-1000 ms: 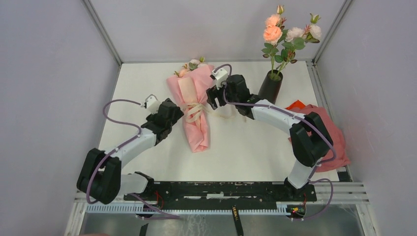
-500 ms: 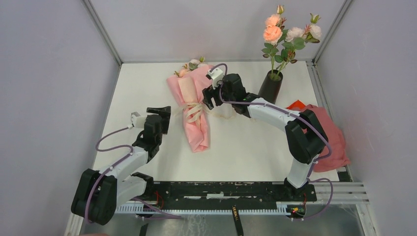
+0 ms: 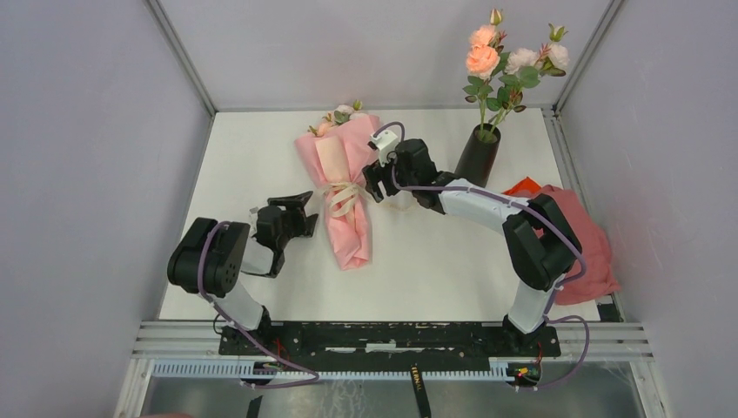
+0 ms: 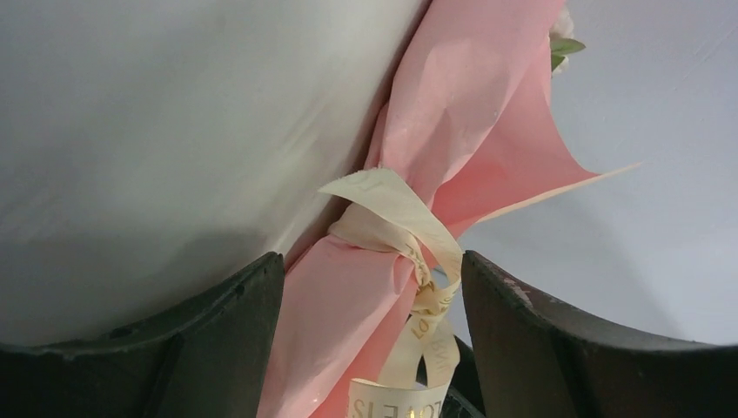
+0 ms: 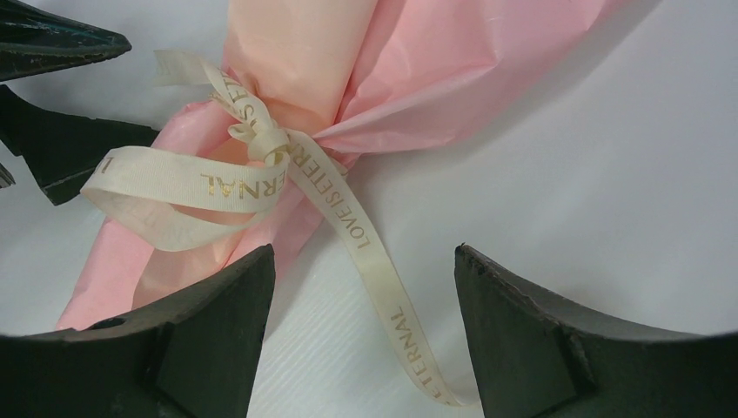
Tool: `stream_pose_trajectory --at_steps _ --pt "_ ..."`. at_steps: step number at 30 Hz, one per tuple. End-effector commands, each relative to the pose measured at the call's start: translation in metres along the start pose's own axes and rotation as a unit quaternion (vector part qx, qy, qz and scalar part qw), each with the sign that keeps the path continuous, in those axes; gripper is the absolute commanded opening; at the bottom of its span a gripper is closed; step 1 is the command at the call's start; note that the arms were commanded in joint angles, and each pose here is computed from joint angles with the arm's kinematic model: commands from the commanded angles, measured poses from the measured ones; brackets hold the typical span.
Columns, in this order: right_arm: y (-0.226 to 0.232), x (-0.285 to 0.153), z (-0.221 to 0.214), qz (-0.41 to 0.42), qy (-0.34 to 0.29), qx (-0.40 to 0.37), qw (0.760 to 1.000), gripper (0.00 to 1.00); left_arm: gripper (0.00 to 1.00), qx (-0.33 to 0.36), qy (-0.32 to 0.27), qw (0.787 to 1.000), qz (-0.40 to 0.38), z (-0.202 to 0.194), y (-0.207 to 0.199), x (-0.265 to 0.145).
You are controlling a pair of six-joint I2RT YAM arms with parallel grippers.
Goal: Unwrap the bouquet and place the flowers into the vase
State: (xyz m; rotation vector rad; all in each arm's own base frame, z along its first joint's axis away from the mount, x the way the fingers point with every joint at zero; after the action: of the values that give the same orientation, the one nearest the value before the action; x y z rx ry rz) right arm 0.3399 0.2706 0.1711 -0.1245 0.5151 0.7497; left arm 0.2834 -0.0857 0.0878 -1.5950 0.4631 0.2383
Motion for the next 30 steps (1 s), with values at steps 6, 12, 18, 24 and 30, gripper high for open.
stream_pose_trajectory --at_steps 6,12,18,24,30 --pt "-0.001 -0.011 0.018 -0.016 -0.037 -0.01 0.999 0.81 0.8 -0.08 0.045 0.992 -0.091 -0.004 -0.035 0.016" --pt "-0.004 -0.015 0.017 -0.029 -0.034 -0.022 0.999 0.81 0.78 -0.074 -0.001 0.996 -0.054 0.004 -0.03 0.029" --pt "-0.005 -0.017 0.016 -0.034 -0.036 -0.023 0.999 0.8 0.75 -0.051 -0.054 0.996 -0.042 0.013 -0.029 0.032" --pt "-0.004 -0.021 0.017 -0.033 -0.037 -0.026 0.998 0.8 0.67 -0.046 -0.064 0.996 -0.05 0.019 -0.032 0.038" --pt "-0.004 -0.021 0.016 -0.033 -0.036 -0.026 0.998 0.8 0.24 -0.066 -0.03 0.996 -0.053 0.019 -0.025 0.056"
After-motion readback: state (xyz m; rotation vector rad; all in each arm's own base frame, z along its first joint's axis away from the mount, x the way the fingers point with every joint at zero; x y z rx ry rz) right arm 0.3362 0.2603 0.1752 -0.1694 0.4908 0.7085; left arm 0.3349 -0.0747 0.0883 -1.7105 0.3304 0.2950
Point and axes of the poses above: each gripper's point midway between its finger pads, its own x axis out along the fingers, its own y axis along the line the jaws close on, z = x × y, the point moved 9 cm from there along -x, back along the fingers, and after that the axes turned 3 degrees about x, right-handed, at the moved point
